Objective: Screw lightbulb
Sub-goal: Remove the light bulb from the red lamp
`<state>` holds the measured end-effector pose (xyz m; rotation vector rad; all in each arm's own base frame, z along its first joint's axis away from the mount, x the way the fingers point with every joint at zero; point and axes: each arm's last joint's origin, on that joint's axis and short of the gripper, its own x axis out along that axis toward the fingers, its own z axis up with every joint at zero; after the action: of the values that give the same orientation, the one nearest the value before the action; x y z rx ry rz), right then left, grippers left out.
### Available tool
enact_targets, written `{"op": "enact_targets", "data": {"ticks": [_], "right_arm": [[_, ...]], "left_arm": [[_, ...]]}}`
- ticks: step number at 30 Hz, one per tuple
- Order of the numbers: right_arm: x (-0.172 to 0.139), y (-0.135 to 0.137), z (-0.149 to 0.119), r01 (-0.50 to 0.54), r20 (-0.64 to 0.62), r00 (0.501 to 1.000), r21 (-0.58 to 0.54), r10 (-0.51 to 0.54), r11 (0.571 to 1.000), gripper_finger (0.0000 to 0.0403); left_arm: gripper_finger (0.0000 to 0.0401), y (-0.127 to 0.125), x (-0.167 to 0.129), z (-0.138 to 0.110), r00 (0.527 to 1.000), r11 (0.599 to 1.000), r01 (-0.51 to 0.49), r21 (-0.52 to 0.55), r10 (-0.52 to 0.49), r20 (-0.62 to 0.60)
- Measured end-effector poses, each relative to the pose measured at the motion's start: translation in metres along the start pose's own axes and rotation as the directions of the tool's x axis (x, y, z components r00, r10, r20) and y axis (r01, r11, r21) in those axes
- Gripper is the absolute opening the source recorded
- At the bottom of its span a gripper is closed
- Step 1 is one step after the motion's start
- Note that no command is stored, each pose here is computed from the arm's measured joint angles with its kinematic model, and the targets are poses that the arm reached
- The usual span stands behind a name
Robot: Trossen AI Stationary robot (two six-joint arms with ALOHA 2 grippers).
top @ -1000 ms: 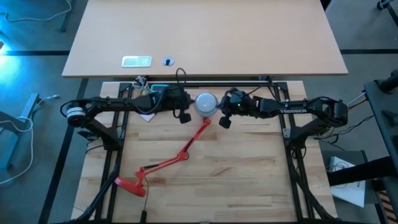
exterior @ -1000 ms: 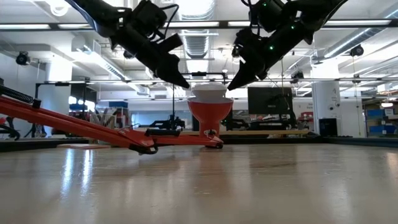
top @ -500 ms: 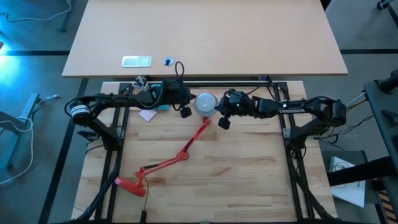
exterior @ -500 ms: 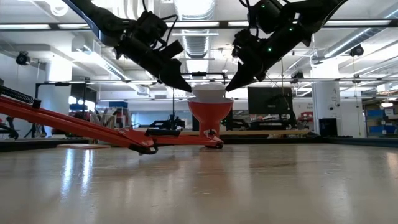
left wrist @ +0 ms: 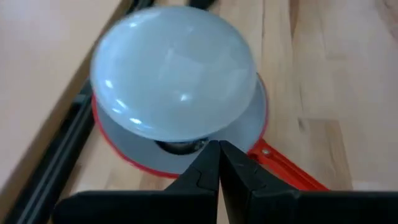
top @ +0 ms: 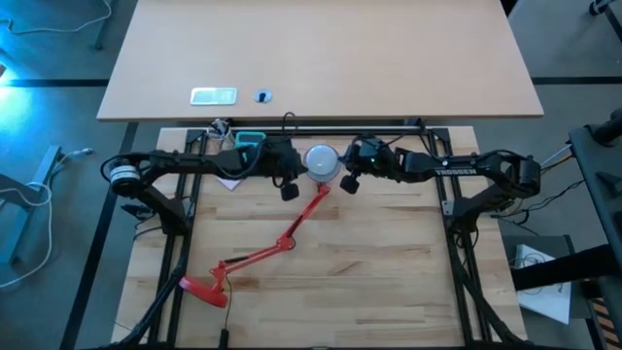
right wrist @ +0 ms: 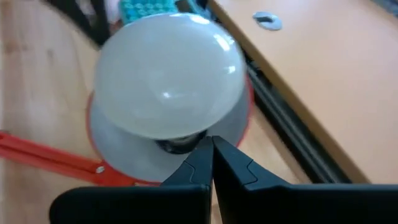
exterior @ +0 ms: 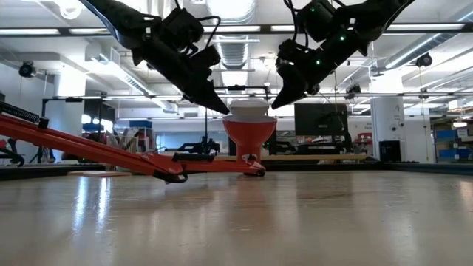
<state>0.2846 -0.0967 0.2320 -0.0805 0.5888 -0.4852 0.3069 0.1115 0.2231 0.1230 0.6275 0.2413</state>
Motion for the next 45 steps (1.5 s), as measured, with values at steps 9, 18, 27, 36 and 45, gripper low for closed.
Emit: {"op": "enact_targets", "data": {"ticks": [9, 18, 27, 36, 45], "right_arm": [[-0.003, 0.001, -0.002, -0.055, -0.023, 0.998, -0.004, 0.055, 0.998, 0.0000], [-0.002, 0.006, 0.000, -0.201, 0.007, 0.980, 0.029, 0.201, 0.979, 0.0000], [-0.001, 0.004, 0.003, -0.149, 0.040, 0.988, 0.011, 0.148, 0.989, 0.0000], [-0.001, -0.002, 0.003, -0.028, 0.032, 0.999, -0.010, 0.028, 1.000, 0.0000], [-0.001, -0.003, 0.002, 0.007, 0.017, 1.000, -0.026, -0.007, 1.000, 0.0000]], "left_arm": [[0.0000, 0.011, -0.007, 0.002, 0.992, 0.992, -0.127, -0.012, 0.127, -0.003], [0.0000, 0.031, -0.005, 0.010, 0.978, 0.982, -0.181, -0.045, 0.184, 0.099], [0.0000, 0.026, -0.004, 0.009, 0.989, 0.992, -0.110, -0.059, 0.115, 0.092], [0.0000, 0.015, -0.009, 0.007, 0.997, 0.996, -0.052, -0.066, 0.056, 0.057], [0.0000, 0.012, -0.012, 0.006, 0.994, 0.992, -0.111, -0.058, 0.112, 0.012]]}}
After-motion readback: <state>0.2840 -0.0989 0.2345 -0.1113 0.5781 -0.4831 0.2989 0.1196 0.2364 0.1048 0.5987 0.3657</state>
